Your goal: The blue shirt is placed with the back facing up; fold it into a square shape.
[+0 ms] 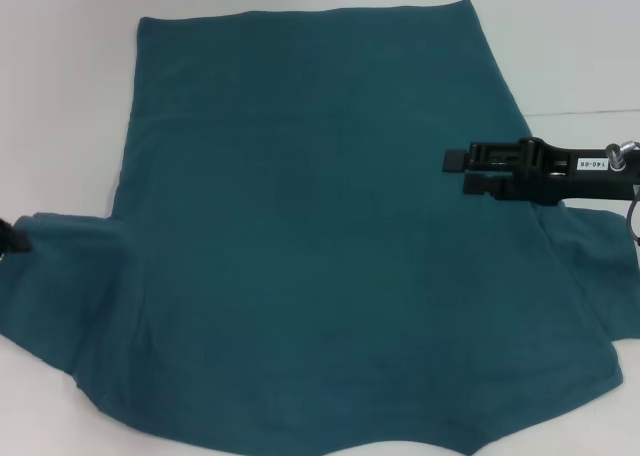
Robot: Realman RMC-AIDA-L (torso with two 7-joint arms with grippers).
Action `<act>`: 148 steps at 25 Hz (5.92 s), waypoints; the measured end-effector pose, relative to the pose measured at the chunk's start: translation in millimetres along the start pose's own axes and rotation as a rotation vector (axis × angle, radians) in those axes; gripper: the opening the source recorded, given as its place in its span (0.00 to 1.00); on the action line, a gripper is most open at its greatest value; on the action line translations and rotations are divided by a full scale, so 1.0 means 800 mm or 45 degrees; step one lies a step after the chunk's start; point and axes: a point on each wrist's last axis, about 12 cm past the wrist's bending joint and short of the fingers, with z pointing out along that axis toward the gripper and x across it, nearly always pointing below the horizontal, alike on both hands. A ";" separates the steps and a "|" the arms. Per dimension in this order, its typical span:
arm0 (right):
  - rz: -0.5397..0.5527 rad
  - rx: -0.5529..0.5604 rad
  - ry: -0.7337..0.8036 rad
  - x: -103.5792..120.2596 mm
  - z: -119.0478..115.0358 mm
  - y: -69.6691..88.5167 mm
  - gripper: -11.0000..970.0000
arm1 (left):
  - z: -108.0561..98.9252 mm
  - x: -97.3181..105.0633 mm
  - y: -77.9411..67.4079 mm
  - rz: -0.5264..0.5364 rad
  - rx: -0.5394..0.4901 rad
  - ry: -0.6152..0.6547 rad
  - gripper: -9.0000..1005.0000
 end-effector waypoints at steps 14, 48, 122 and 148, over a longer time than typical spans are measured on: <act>0.001 -0.002 0.008 0.002 0.001 0.000 0.74 | 0.020 0.002 -0.071 0.068 0.164 0.169 0.02; 0.014 -0.008 0.020 0.007 0.000 -0.002 0.74 | 0.109 0.043 -0.131 0.137 0.363 0.211 0.14; 0.165 0.651 -0.083 -0.001 -0.160 -0.079 0.69 | 0.045 0.137 -0.061 0.745 0.922 -0.078 0.69; 0.119 0.728 -0.091 0.003 -0.090 -0.097 0.69 | 0.046 0.141 -0.058 0.723 0.916 -0.082 0.69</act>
